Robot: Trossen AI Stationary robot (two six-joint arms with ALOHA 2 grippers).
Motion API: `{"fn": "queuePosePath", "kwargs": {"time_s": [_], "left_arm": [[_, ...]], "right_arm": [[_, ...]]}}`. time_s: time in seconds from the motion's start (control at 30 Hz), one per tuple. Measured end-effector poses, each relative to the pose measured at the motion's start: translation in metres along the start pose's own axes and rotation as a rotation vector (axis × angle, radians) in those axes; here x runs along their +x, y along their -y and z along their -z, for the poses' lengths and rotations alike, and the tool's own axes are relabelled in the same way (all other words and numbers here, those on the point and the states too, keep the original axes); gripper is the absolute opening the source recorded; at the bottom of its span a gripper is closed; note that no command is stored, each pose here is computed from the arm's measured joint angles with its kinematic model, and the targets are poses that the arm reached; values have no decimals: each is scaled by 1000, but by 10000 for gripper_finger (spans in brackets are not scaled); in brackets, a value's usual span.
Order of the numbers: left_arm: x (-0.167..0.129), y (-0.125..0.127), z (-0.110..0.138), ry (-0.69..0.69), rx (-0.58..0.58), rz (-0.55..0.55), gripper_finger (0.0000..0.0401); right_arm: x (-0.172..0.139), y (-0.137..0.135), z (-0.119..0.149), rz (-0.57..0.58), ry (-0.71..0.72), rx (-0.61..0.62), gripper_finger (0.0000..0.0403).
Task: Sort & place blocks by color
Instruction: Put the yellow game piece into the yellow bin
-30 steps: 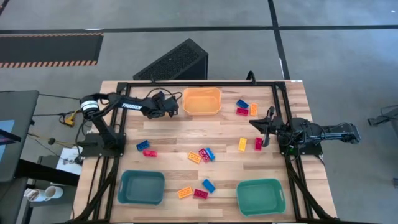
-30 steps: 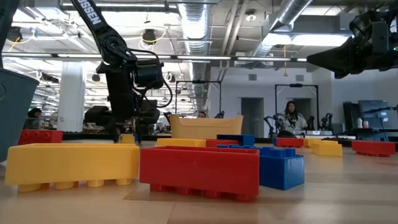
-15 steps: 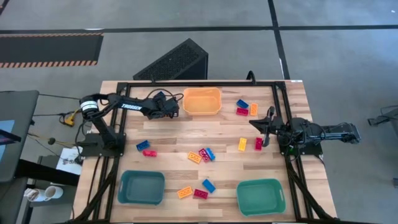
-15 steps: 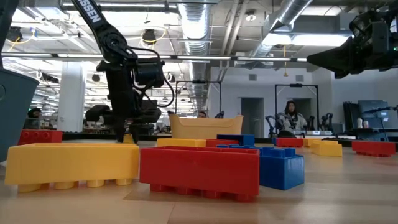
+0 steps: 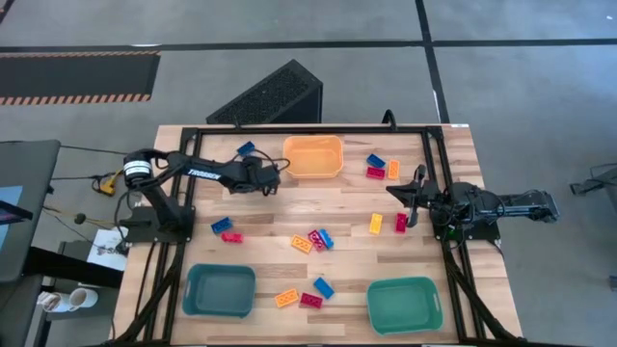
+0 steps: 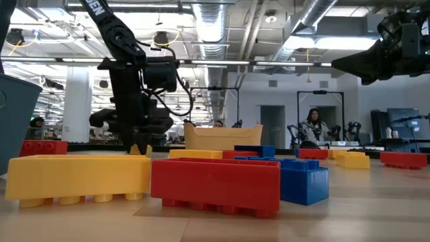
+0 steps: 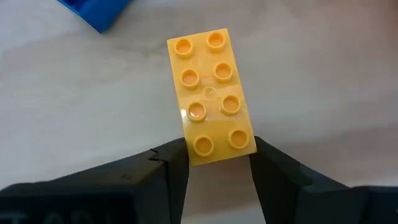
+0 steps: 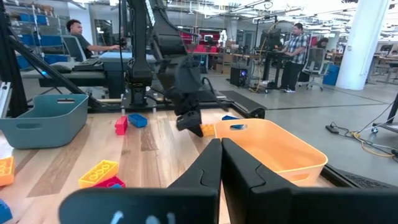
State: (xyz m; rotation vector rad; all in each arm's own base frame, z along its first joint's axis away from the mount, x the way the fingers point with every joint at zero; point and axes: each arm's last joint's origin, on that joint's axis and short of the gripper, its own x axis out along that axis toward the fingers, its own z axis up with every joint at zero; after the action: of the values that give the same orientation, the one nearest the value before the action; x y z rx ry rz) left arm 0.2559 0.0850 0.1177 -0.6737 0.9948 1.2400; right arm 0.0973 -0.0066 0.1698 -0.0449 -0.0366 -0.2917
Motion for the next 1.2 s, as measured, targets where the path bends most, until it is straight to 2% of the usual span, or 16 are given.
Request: {"fn": "queuePosePath", "kwargs": {"time_s": [0.23, 0.37, 0.47, 0.7, 0.93, 1.03, 1.2], "left_arm": [[-13, 9, 17, 17, 76, 25, 113], [-28, 9, 23, -10, 96, 91, 125], [-43, 8, 20, 23, 79, 149, 124], [-78, 5, 13, 232, 60, 242, 111], [-115, 27, -8, 562, 117, 505, 116], [-120, 36, -20, 662, 117, 584, 112], [-109, 42, -33, 680, 128, 636, 114]], "right_arm": [[0, 0, 0, 0, 0, 0, 27], [0, 0, 0, 0, 0, 0, 28], [0, 0, 0, 0, 0, 0, 27], [0, 0, 0, 0, 0, 0, 29], [0, 0, 0, 0, 0, 0, 27], [0, 0, 0, 0, 0, 0, 27], [0, 0, 0, 0, 0, 0, 27]]}}
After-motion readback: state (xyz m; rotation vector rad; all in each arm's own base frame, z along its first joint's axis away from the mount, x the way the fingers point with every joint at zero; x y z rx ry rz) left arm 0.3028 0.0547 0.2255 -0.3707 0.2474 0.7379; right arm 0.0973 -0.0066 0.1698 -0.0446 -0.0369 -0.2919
